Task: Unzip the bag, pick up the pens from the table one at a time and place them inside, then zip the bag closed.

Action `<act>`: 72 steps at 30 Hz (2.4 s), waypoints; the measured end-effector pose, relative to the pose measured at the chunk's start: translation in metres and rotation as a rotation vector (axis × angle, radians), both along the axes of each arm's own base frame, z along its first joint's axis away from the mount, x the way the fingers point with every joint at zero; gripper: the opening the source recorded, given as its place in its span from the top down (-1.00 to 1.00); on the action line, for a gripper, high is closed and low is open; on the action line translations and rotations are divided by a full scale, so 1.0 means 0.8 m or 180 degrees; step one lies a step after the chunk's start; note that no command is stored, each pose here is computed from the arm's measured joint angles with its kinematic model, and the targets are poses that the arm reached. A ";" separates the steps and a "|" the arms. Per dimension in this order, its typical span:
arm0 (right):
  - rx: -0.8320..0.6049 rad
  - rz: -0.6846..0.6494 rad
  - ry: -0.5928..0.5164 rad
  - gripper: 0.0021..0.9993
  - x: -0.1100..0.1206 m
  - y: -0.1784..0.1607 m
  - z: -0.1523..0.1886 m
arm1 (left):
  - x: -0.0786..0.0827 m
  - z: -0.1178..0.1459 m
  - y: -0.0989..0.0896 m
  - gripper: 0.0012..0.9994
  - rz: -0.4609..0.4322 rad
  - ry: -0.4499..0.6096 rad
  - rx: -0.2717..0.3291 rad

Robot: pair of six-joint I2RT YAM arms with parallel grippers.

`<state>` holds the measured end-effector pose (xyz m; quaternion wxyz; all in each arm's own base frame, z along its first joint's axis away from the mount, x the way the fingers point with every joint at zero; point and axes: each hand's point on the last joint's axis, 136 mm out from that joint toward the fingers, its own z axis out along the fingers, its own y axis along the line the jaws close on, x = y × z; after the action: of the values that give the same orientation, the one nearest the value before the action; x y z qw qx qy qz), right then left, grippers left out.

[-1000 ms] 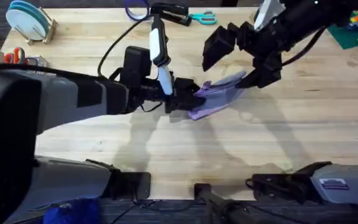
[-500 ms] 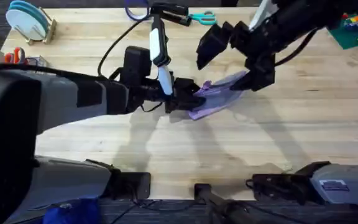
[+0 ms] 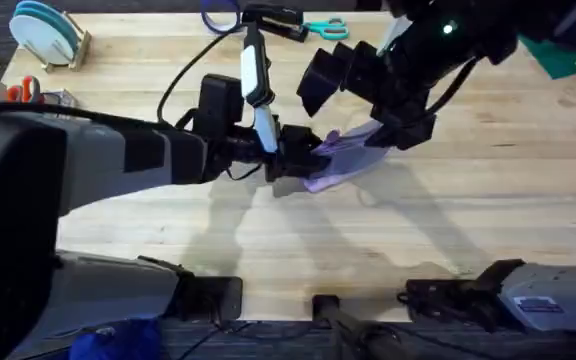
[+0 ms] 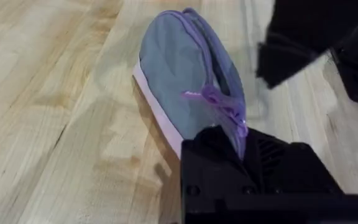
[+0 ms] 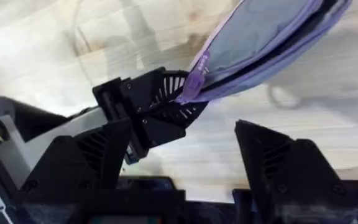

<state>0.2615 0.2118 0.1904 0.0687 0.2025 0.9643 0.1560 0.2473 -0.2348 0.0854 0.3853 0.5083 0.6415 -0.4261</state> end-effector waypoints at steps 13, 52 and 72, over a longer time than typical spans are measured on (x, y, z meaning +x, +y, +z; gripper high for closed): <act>-0.0150 -0.0320 -0.0075 -0.99 0.014 -0.006 -0.007 | 0.000 0.000 0.000 0.92 0.0000 0.0000 0.0000; -0.0228 -0.0400 0.0130 -0.14 0.032 0.029 -0.064 | 0.000 0.000 0.000 0.92 0.0002 0.0001 0.0002; -0.0347 -0.0419 0.0253 0.94 0.026 0.023 -0.076 | 0.000 -0.001 0.000 0.92 0.0007 0.0012 0.0010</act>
<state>0.2824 0.2302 0.1295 0.0513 0.2674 0.9580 0.0903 0.2471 -0.2344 0.0845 0.3837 0.5075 0.6435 -0.4256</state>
